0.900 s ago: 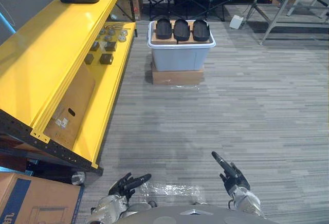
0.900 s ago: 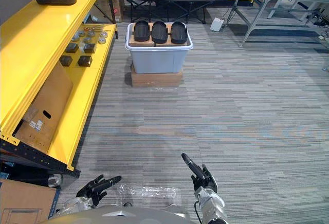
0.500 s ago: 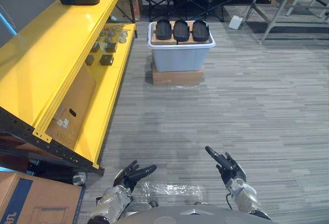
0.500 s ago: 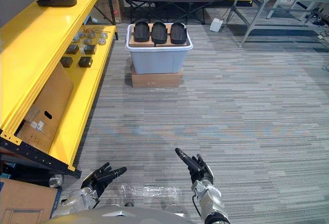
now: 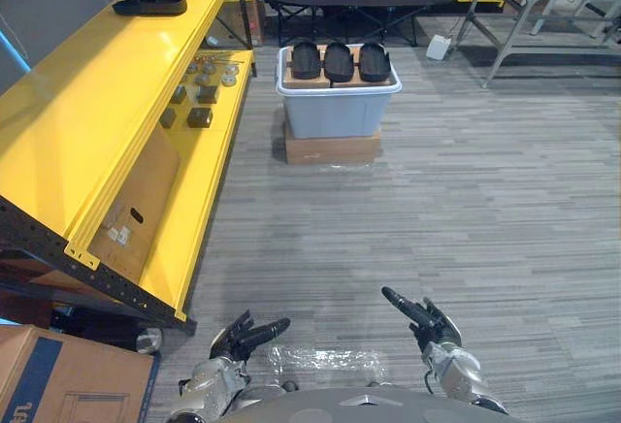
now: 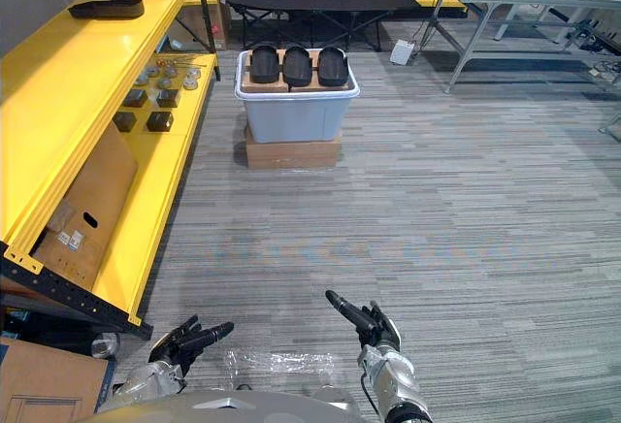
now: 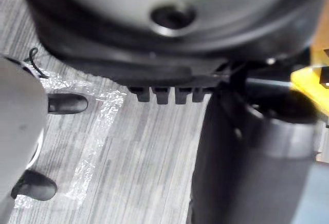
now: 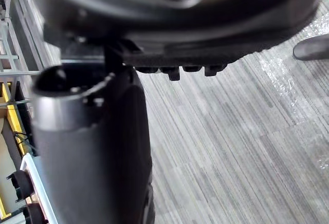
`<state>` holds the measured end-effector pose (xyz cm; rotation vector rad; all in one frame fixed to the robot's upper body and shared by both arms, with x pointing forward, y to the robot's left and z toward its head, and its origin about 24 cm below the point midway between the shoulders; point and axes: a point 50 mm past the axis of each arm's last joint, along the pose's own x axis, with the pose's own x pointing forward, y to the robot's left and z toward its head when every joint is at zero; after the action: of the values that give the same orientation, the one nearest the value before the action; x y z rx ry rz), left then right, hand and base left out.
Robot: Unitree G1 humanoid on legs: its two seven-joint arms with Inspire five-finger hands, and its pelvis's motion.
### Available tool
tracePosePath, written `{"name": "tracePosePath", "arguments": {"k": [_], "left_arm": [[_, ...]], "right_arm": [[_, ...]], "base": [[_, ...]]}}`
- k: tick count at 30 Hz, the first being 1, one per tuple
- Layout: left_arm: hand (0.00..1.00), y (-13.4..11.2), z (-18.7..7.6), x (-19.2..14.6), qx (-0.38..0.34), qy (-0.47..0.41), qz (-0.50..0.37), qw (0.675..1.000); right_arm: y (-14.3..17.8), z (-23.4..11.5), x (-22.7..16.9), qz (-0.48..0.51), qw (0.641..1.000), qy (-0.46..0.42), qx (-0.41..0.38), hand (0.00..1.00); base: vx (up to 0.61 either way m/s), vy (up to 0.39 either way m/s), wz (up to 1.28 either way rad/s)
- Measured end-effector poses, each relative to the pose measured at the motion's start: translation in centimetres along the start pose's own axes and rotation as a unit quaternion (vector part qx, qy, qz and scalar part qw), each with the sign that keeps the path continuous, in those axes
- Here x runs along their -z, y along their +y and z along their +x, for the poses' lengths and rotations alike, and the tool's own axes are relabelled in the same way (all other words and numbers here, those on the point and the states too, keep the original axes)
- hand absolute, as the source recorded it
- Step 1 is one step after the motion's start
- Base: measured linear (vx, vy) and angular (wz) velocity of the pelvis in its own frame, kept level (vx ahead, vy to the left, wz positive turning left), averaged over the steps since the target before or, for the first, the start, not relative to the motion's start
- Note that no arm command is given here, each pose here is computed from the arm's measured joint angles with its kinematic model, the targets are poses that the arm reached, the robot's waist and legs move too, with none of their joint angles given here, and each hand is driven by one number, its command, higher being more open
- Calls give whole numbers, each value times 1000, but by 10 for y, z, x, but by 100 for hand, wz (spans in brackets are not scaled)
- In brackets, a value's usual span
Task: Walk over and take three plastic housings, then place them on the shelf
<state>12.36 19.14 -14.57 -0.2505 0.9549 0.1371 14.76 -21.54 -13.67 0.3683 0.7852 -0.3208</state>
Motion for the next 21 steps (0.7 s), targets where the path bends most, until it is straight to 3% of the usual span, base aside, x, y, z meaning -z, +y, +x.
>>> {"name": "tracePosePath", "arguments": {"k": [15,21], "left_arm": [[100,-1,1,0,-8,3,13,1000],[100,-5,8,-19,-9,0,53,999]], "right_arm": [[-3,-2,5,8,1000,8,10,100],[4,-2,12,8,1000,24,-7,100]], "base": [[-12,10,1],[-21,56,31]]}}
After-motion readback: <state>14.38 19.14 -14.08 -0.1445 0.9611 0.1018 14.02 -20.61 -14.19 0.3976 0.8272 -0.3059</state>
